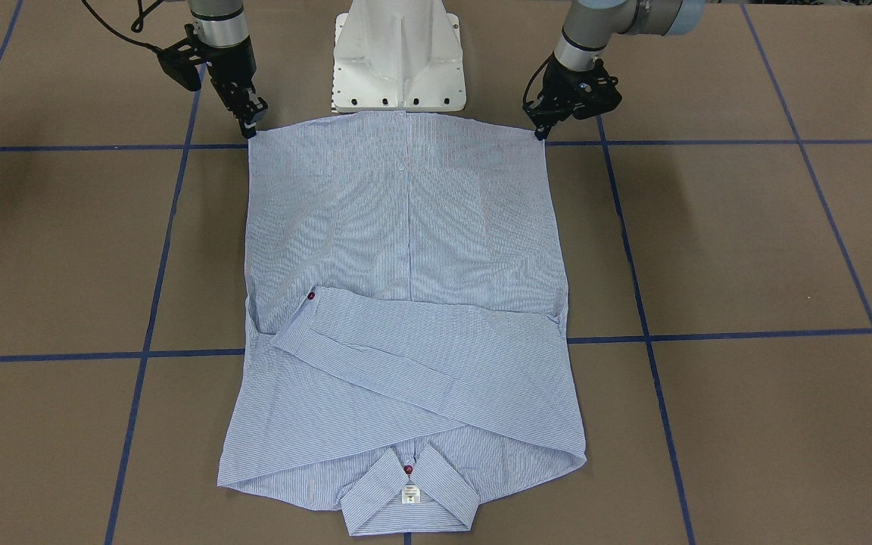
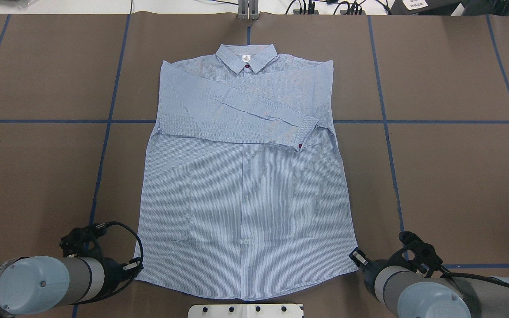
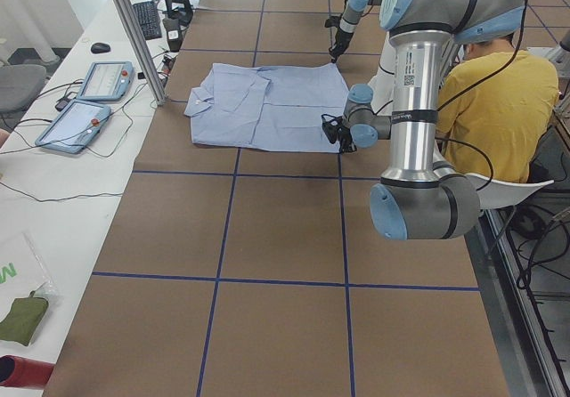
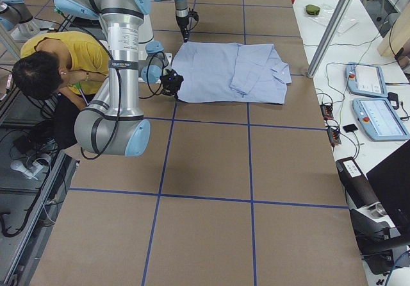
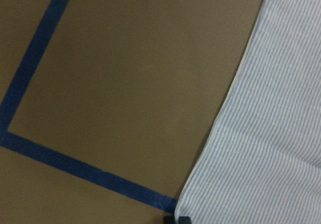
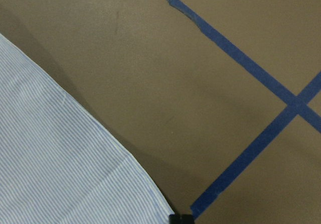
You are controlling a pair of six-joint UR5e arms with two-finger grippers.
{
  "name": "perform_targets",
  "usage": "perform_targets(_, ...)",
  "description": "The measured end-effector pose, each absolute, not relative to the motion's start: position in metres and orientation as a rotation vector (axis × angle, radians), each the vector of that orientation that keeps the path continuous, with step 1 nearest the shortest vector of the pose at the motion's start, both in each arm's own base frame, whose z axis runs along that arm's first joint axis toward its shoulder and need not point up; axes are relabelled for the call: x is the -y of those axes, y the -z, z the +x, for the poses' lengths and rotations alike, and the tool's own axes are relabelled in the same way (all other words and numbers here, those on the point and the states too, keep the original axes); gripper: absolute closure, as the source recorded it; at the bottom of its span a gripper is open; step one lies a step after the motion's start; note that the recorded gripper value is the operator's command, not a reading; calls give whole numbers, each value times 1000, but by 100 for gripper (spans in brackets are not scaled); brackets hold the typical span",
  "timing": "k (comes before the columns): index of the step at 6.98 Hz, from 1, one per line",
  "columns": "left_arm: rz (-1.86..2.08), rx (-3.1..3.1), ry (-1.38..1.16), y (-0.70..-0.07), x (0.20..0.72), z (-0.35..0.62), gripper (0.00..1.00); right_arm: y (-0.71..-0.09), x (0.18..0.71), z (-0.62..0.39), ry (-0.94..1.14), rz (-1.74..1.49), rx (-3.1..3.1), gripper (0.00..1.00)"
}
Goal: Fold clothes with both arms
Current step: 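Lower both grippers to the hem corners nearest the robot and grasp, then lift the hem with both grippers and fold it toward the collar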
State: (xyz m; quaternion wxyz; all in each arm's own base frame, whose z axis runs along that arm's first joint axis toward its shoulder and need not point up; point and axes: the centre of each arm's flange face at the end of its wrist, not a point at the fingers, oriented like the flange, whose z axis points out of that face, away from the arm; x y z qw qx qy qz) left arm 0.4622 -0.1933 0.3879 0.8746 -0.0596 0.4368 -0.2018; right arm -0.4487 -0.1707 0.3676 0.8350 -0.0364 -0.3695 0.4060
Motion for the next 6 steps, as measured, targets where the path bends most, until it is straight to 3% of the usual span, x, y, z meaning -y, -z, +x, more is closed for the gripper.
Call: perform_targets(6, -158, -1099, 424, -295, 186, 368, 100, -321, 172, -394, -866, -139, 871, 100)
